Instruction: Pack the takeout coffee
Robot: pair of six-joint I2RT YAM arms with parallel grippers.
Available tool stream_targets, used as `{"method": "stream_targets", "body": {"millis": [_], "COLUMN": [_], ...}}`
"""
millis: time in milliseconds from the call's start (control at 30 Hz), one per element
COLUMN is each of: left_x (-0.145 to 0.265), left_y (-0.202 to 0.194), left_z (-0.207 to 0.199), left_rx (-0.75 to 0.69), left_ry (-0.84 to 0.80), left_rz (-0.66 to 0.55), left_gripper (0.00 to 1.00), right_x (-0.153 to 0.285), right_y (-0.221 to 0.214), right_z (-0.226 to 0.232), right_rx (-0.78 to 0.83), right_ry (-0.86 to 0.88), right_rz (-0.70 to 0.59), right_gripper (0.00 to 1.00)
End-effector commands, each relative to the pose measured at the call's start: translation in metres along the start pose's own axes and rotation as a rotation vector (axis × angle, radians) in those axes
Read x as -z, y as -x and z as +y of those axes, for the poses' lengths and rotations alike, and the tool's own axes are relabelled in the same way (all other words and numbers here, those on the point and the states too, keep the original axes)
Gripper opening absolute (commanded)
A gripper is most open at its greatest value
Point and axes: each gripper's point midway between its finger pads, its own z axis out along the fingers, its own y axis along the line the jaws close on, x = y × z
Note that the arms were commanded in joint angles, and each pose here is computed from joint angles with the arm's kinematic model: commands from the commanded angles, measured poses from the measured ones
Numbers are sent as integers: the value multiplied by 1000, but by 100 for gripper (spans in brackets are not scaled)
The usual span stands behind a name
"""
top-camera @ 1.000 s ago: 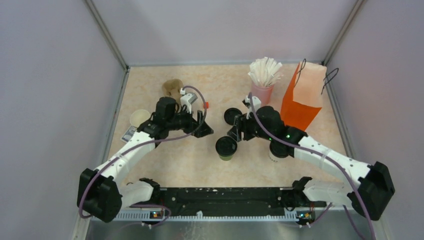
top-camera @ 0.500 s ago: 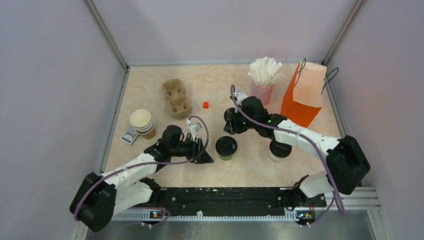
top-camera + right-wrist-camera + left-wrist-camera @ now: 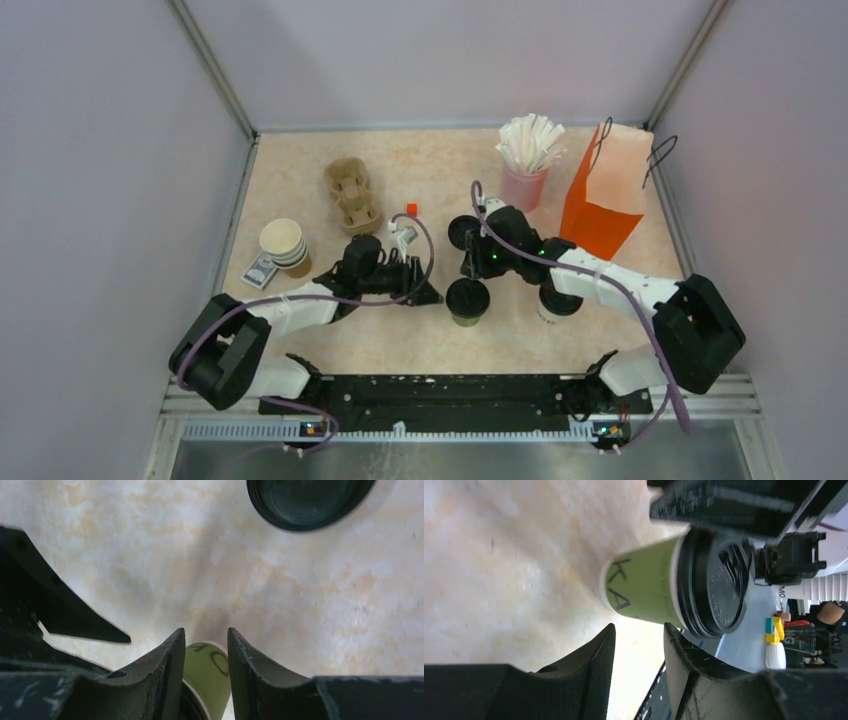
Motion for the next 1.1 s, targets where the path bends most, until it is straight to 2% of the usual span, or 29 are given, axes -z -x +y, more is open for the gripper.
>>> {"method": "stream_targets", "body": {"millis": [0,167,300,433,533,700,800,900,1067], "left_x": [-11,-16,-11,-2,7,16,16,10,-3], "left_y": [45,60,73,74,72,55,44,34,17], "left_z": [-12,1,10,3,-12,-35,-45,-53,-56], "left_rx": [-115,-121,-161,-201,-218,-245,-267,-282,-291], "left_ry": [-27,28,94,104,76,37,5,-25,-35], "left_rz": [-89,-70,-78,-59,-44,5,26,53,108], "left_gripper": [46,46,49,58,61,71,76,78,82], "right_x": [22,34,42,68,96,122,134,140,157], "right_y": [-13,-40,-48,-27,-7,-29,-51,-73,-96], "right_z": [-8,-16,-33,-44,-38,-9,9,30,31], "right_rx": [-100,-187,-218,-187,-137,-182,-223,-260,-295], "right_ry": [-16,-5,-78,-157,-170,-27,44,157,179], "right_rz": [-40,-56,-78,-153,-178,-105,-98,-36,11], "right_gripper": [36,37,43,46,47,47,58,59,58]}}
